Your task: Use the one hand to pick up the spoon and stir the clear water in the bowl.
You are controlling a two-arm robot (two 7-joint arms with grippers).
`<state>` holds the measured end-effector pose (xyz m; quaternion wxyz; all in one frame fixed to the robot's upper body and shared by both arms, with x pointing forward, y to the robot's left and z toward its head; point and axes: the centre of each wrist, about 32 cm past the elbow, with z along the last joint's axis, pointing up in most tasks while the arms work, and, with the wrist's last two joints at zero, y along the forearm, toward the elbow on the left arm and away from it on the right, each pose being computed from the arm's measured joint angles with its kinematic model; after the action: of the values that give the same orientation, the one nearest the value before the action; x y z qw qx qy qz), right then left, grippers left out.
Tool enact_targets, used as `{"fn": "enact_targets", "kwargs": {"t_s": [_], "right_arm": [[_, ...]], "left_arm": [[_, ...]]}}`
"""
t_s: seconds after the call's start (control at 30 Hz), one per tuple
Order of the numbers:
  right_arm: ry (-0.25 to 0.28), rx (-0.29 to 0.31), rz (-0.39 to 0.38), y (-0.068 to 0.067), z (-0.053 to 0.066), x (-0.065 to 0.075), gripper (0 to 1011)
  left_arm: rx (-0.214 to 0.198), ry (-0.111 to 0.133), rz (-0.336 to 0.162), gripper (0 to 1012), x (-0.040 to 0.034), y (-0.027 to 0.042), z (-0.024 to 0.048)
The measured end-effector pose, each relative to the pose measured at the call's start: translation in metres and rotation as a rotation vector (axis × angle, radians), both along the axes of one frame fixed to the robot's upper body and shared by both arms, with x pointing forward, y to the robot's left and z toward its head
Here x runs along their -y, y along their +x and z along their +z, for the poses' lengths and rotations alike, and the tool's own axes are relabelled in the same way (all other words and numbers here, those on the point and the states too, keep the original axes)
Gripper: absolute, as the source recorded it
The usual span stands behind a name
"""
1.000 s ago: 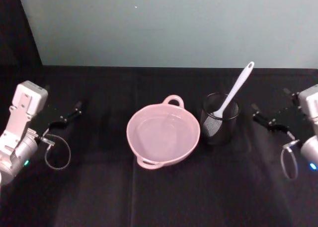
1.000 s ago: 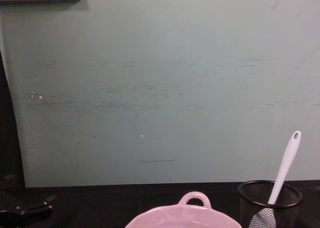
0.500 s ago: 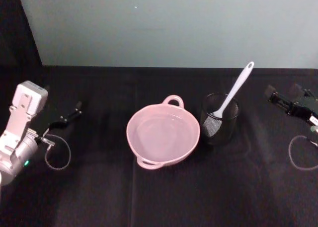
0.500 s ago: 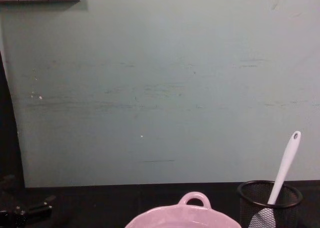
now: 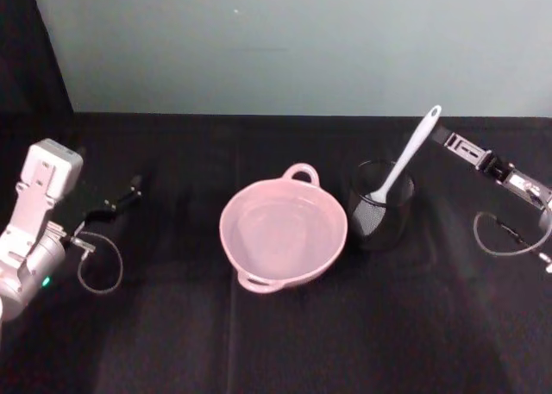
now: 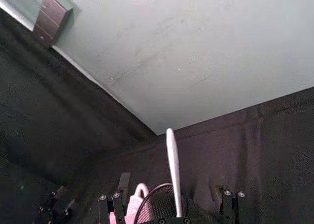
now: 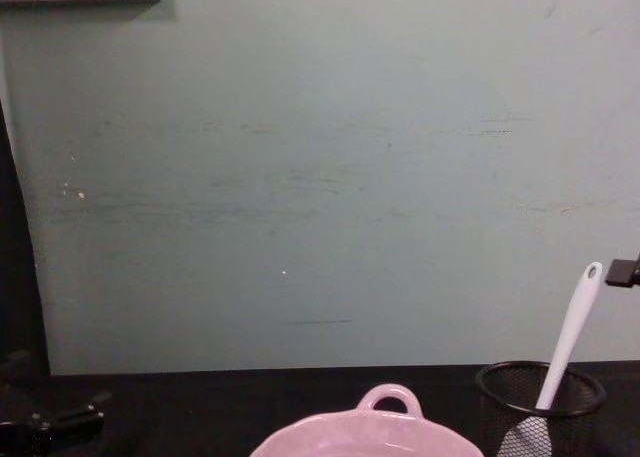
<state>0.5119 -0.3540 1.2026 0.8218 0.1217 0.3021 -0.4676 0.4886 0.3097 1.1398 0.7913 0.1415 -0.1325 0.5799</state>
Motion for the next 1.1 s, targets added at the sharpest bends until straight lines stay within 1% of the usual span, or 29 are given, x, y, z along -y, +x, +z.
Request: {"fn": "enact_targets", "kwargs": {"t_s": [0.1,0.13,0.17,0.2,0.33,0.57,0.63,0.93,0.97,1.1], "right_arm": [[0.004,-0.010,0.006,0.010,-0.002,-0.003,1004],[0.002,-0.013,0.007,0.013,-0.003,-0.004,1004],[-0.005,-0.012,0.014,0.018,-0.003,-0.006,1004],[-0.005,-0.012,0.014,0.018,-0.003,-0.006,1004],[-0.043,0.006,0.035,0.032,-0.003,-0.011,1004],[-0.087,0.039,0.050,0.044,-0.003,-0.016,1004],[-0.092,0.043,0.051,0.047,-0.005,-0.017,1004],[-0.091,0.044,0.050,0.046,-0.004,-0.017,1004],[-0.091,0.044,0.051,0.046,-0.004,-0.017,997],[-0.091,0.044,0.051,0.046,-0.004,-0.017,909]], "left_arm": [[0.000,0.000,0.000,1011,0.0000,0.0000,0.0000],[0.000,0.000,0.000,1011,0.0000,0.0000,0.0000],[0.000,0.000,0.000,1011,0.0000,0.0000,0.0000],[0.000,0.000,0.000,1011,0.0000,0.0000,0.0000],[0.000,0.000,0.000,1011,0.0000,0.0000,0.0000],[0.000,0.000,0.000,1011,0.0000,0.0000,0.0000],[0.000,0.000,0.000,1011,0.0000,0.0000,0.0000],[0.000,0.000,0.000,1011,0.0000,0.0000,0.0000],[0.000,0.000,0.000,1011,0.0000,0.0000,0.0000],[0.000,0.000,0.000,1011,0.0000,0.0000,0.0000]]}}
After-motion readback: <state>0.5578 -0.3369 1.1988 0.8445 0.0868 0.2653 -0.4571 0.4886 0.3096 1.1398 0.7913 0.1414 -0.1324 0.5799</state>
